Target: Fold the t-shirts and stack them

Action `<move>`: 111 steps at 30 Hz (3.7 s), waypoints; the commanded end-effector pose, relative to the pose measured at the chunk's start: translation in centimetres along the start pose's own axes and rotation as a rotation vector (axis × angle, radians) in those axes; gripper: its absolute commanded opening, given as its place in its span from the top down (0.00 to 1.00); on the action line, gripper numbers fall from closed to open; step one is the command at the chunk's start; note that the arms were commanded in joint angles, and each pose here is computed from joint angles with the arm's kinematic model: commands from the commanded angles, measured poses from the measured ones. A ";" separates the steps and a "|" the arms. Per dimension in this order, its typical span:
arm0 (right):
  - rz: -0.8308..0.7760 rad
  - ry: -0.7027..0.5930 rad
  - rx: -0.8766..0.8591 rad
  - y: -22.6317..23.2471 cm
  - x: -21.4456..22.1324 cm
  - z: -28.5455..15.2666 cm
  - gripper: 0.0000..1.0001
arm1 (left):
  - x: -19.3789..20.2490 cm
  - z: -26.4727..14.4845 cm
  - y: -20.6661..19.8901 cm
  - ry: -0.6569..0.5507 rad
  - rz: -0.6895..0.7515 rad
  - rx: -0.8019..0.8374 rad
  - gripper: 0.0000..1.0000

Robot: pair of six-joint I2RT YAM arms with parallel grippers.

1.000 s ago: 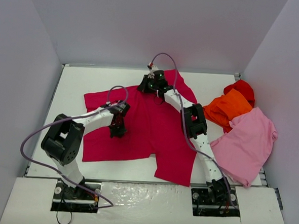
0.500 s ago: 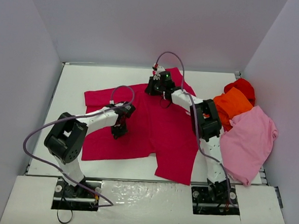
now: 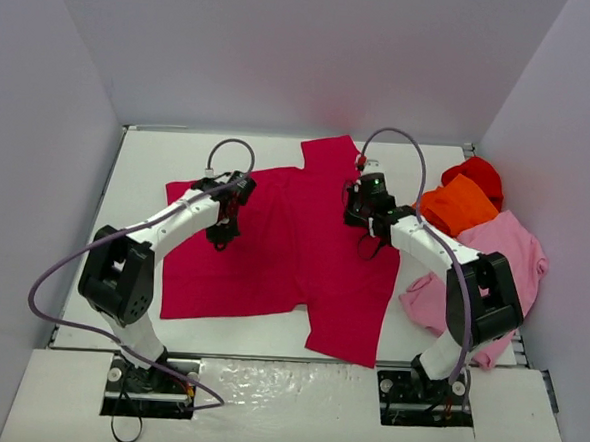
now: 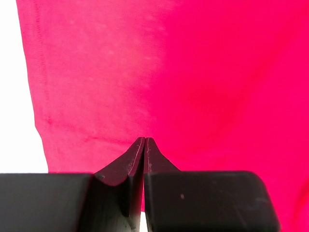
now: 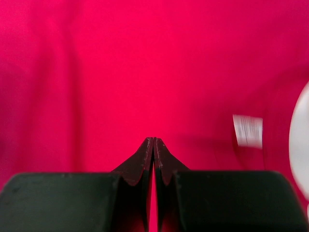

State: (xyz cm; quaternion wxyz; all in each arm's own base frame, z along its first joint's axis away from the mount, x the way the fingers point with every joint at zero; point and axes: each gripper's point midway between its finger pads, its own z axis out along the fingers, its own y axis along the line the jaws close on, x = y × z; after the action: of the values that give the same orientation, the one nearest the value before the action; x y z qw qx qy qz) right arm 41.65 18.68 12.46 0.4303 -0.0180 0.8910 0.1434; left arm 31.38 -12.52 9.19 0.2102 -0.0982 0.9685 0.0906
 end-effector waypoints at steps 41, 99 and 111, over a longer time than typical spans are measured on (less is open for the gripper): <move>0.019 0.305 0.347 -10.4 11.6 -3.7 1.00 | 2.0 9.1 9.7 0.245 -0.228 -0.137 1.00; -0.402 0.637 0.121 3.5 30.5 -18.2 0.36 | 4.6 0.5 12.9 0.145 -0.268 -0.272 0.03; -0.402 0.584 0.146 3.3 30.6 -17.8 0.43 | 7.0 1.7 14.2 0.256 -0.190 -0.412 0.03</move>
State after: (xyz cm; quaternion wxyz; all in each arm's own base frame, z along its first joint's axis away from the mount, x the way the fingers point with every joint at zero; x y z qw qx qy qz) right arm 7.80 21.44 0.66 0.1622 -0.2046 0.9651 0.0213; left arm 23.60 -0.51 4.97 0.0691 -0.2366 0.9441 0.2188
